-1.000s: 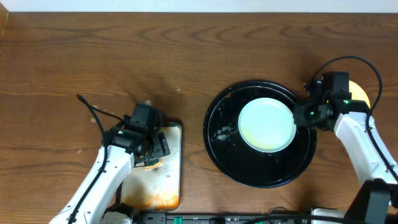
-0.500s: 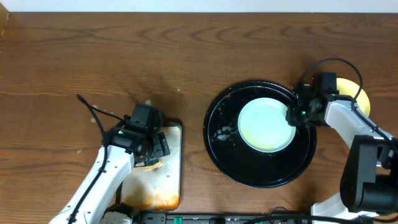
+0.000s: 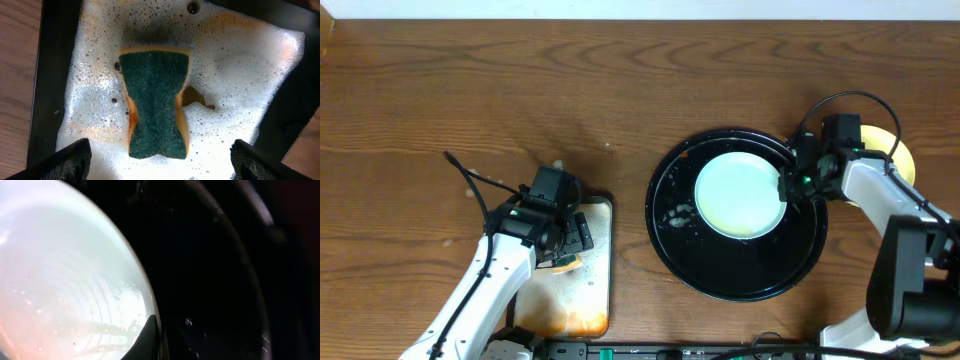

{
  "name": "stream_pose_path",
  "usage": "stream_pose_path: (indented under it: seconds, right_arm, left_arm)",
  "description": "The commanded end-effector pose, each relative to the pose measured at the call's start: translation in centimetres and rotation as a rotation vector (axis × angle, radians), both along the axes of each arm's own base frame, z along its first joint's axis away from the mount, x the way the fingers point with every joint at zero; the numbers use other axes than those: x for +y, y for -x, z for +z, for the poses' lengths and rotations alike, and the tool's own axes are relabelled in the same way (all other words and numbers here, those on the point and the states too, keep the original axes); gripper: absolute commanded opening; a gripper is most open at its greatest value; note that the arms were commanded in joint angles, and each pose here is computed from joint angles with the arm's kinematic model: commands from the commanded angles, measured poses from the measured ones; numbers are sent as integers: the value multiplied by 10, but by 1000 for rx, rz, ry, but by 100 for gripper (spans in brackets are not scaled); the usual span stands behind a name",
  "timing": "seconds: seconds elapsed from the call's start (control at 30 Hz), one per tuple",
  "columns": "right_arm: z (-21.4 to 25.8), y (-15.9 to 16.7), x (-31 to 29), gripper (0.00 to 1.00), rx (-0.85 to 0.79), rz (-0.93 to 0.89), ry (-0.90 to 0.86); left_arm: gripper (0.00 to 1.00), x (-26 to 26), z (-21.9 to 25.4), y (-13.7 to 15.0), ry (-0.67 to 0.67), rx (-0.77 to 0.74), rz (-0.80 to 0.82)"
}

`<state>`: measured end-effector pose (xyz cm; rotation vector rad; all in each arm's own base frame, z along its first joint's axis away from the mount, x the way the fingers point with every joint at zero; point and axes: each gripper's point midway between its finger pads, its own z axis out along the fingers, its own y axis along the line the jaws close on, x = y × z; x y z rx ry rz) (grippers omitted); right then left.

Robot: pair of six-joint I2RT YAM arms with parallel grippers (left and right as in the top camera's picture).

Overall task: Clean dirty plates on tray and stack at the side
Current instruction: 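Lift the light-green plate with the right gripper and carry it right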

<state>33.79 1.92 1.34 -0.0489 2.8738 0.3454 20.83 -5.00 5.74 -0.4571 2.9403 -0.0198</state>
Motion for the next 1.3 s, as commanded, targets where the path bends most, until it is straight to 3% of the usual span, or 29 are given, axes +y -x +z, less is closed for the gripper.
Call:
stream_pose_path:
  seconds: [0.0,0.17,0.4,0.77,1.27]
  right_arm:
    - [48,-13,-15,1,-142,-77,76]
    - [111,-15,-22,1,-330,-97,184]
    - [161,1,-20,1,-461,-114,404]
    - [210,15,3,1,-640,-93,841]
    - [247,36,46,1,-799,16,1074]
  left_arm:
    - [89,2,-2,2,-9,8,-4]
    - [90,2,-2,2,-9,8,-4]
    - [90,2,-2,2,-9,8,-4]
    - [90,2,-2,2,-9,8,-4]
    - [90,2,-2,2,-9,8,-4]
